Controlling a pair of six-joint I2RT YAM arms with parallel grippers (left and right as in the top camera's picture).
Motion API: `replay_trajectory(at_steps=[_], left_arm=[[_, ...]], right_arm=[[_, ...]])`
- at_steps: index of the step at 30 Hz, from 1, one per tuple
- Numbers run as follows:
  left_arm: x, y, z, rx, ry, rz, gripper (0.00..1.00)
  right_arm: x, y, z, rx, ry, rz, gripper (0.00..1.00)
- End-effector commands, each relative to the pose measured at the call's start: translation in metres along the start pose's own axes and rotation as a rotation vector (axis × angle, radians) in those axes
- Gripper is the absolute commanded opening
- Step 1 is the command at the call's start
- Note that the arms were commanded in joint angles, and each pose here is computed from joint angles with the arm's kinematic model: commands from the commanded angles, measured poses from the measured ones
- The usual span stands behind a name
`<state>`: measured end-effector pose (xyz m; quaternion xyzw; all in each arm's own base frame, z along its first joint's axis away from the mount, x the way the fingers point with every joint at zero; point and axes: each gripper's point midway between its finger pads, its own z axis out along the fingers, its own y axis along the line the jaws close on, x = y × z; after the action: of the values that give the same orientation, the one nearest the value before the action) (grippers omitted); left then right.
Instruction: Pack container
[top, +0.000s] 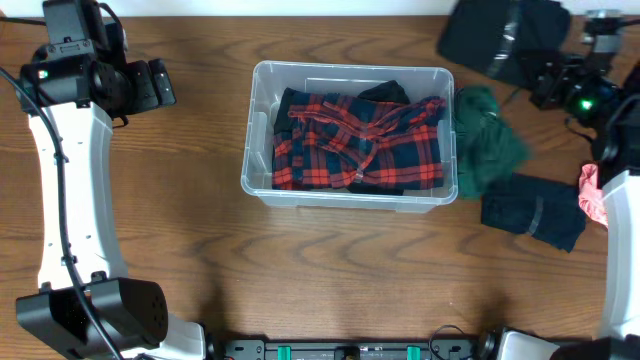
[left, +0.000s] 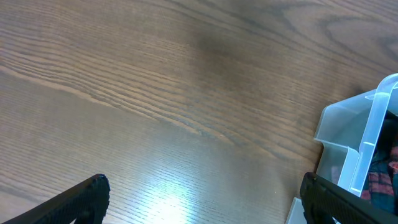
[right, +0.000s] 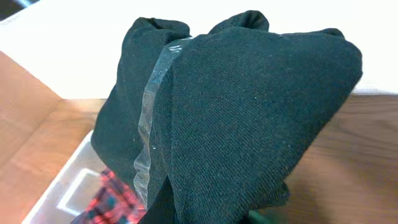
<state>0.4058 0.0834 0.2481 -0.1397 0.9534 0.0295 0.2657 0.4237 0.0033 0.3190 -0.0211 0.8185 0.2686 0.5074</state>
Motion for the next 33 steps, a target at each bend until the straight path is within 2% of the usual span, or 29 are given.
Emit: replay_trajectory(at_steps=[1, 11, 22, 33], left_arm=[[-0.003, 0.001, -0.005, -0.002, -0.014, -0.005, 0.98], [-0.003, 0.001, -0.005, -0.002, -0.014, -0.005, 0.98], [-0.003, 0.001, -0.005, -0.002, -0.014, -0.005, 0.98], [-0.003, 0.001, -0.005, -0.002, -0.014, -0.005, 0.98]], right_arm=[[-0.008, 0.008, -0.005, -0.011, -0.019, 0.002, 0.01], [-0.007, -0.005, -0.010, 0.033, -0.017, 0.004, 0.01], [-0.003, -0.045, -0.032, 0.143, -0.012, 0.007, 0.01], [-0.003, -0.053, -0.036, 0.168, -0.014, 0.000, 0.01]])
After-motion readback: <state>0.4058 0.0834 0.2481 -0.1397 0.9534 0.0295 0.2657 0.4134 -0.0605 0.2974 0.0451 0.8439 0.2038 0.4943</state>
